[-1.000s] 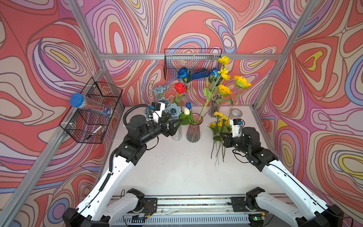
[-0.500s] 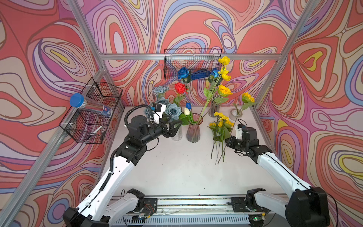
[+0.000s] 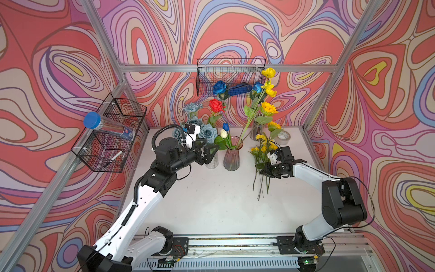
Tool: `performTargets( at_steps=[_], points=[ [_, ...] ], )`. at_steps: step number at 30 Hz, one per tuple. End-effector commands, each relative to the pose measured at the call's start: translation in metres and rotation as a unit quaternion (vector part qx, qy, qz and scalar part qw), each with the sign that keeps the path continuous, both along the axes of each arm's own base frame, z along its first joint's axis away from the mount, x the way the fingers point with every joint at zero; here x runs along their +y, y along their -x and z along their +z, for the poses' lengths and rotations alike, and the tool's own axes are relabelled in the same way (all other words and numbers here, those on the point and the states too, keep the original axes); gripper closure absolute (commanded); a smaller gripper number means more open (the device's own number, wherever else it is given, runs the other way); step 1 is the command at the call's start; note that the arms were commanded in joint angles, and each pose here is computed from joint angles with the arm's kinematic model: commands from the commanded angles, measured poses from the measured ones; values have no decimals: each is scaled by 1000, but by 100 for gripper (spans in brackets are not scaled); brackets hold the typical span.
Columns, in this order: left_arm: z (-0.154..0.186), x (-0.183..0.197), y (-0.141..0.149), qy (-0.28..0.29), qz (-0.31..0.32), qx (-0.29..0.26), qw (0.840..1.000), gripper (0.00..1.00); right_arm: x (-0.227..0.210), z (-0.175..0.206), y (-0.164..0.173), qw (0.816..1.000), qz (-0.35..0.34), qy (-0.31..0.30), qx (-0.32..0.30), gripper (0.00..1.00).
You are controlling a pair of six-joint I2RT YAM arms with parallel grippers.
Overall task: Pick out yellow flowers from the vase
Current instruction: Place the flower at the center of the board.
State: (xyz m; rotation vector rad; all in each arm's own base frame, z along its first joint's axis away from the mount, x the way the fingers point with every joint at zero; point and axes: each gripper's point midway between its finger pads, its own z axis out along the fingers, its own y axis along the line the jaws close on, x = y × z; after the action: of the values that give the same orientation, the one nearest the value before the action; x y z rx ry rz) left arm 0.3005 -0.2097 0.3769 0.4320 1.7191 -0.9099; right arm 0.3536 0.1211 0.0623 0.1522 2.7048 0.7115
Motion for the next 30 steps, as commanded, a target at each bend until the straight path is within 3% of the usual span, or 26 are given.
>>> performTargets(
  at_steps=[1,18,27,30],
  points=[
    [6,-4,4,6,-12,-2,1000,18,2,-10,8,999,22,-4,31,100],
    [11,-8,-1,16,-19,1,1000,18,-4,-26,32,994,51,25,90,100],
    [22,-17,-8,19,-25,-3,999,18,-9,-17,38,995,45,38,79,100],
    [27,-29,-9,-3,-25,-15,1000,18,-10,-8,34,997,37,37,63,91]
  ],
)
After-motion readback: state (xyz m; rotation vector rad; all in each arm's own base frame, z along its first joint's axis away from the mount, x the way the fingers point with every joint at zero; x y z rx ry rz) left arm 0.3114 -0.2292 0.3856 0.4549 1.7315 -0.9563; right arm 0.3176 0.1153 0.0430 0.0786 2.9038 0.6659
